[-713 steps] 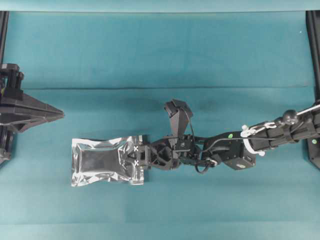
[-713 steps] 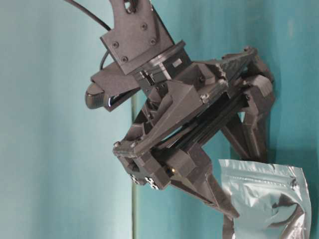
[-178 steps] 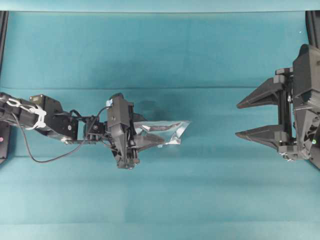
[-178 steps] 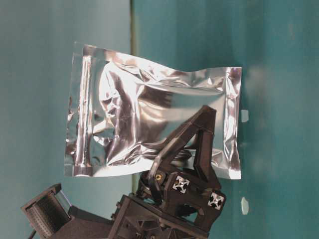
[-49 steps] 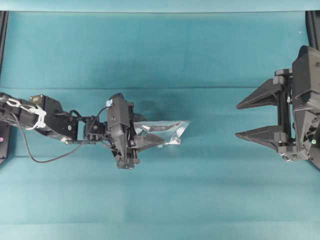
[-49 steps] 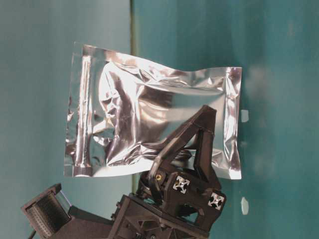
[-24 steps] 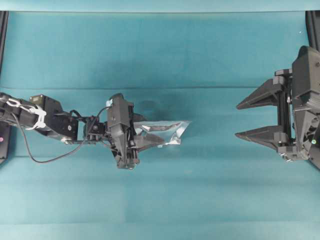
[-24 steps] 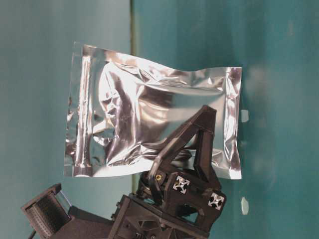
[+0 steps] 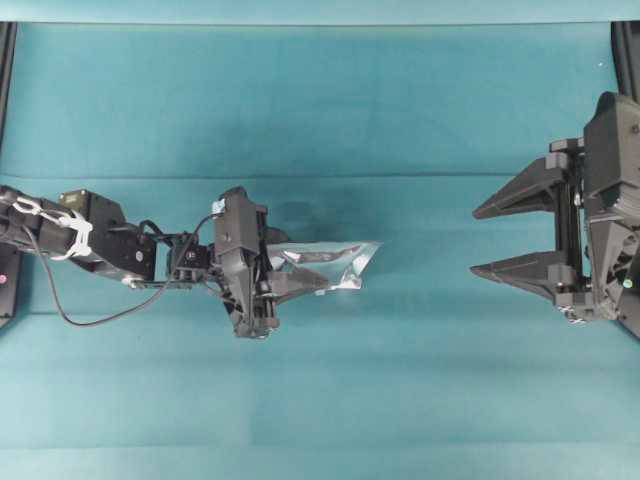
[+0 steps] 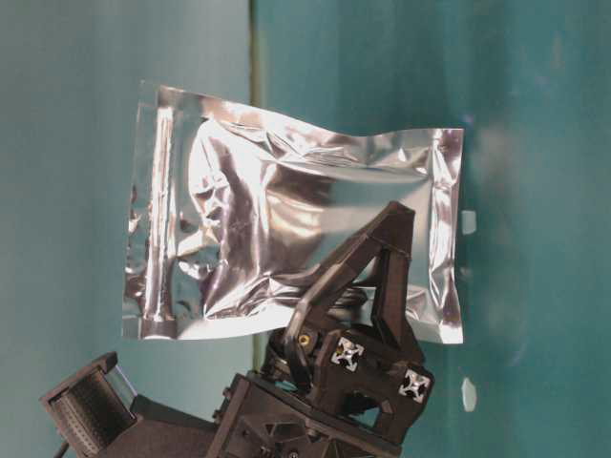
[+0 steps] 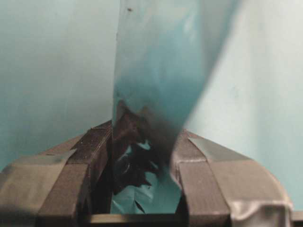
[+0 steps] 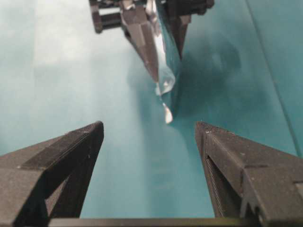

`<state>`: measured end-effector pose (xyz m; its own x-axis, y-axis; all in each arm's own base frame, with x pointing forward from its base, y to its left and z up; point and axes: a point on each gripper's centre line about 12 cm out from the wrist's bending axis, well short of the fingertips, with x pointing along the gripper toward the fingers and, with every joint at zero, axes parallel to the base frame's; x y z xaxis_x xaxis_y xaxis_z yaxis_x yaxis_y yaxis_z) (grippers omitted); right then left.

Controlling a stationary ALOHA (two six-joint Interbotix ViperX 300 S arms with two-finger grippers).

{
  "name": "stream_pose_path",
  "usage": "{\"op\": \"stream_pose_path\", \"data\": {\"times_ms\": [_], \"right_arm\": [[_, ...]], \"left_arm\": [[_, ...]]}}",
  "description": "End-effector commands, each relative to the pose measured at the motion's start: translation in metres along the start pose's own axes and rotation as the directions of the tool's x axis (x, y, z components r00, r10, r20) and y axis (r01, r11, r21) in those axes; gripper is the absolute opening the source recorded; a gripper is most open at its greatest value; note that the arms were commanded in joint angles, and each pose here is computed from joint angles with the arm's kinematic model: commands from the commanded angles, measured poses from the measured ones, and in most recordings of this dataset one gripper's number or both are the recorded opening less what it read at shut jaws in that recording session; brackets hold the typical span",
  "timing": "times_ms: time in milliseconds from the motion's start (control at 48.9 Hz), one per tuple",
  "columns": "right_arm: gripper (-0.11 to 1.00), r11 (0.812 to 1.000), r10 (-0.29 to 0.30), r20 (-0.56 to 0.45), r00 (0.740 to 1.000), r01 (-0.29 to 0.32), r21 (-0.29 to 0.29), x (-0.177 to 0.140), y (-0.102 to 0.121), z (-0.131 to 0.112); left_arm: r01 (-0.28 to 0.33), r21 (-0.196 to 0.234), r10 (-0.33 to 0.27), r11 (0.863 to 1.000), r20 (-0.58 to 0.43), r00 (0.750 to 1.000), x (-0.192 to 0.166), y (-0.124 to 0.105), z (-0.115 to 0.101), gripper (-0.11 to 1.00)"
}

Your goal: Hand over the silver zip bag and make it stand upright.

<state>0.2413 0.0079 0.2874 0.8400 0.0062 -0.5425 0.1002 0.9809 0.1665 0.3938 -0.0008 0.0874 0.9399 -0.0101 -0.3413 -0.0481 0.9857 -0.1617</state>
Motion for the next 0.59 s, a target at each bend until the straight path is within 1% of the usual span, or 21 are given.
{"op": "stream_pose_path", "data": {"times_ms": [0,573], "right_arm": [[0.85,1.000,0.003,0.021,1.000,-0.004,0.016,-0.0020,0.0005,0.0050],[0.85,1.000,0.006,0.019,1.000,-0.006,0.014,-0.0018,0.0011,0.0043]], "left_arm": [[0.015,0.004,-0.015,1.000,0.014,1.000,0.0005,-0.0058,0.0045,0.29],[0.017,0.003,-0.017,1.000,0.017,1.000,0.0008,-0.0065,0.0050,0.29]]}}
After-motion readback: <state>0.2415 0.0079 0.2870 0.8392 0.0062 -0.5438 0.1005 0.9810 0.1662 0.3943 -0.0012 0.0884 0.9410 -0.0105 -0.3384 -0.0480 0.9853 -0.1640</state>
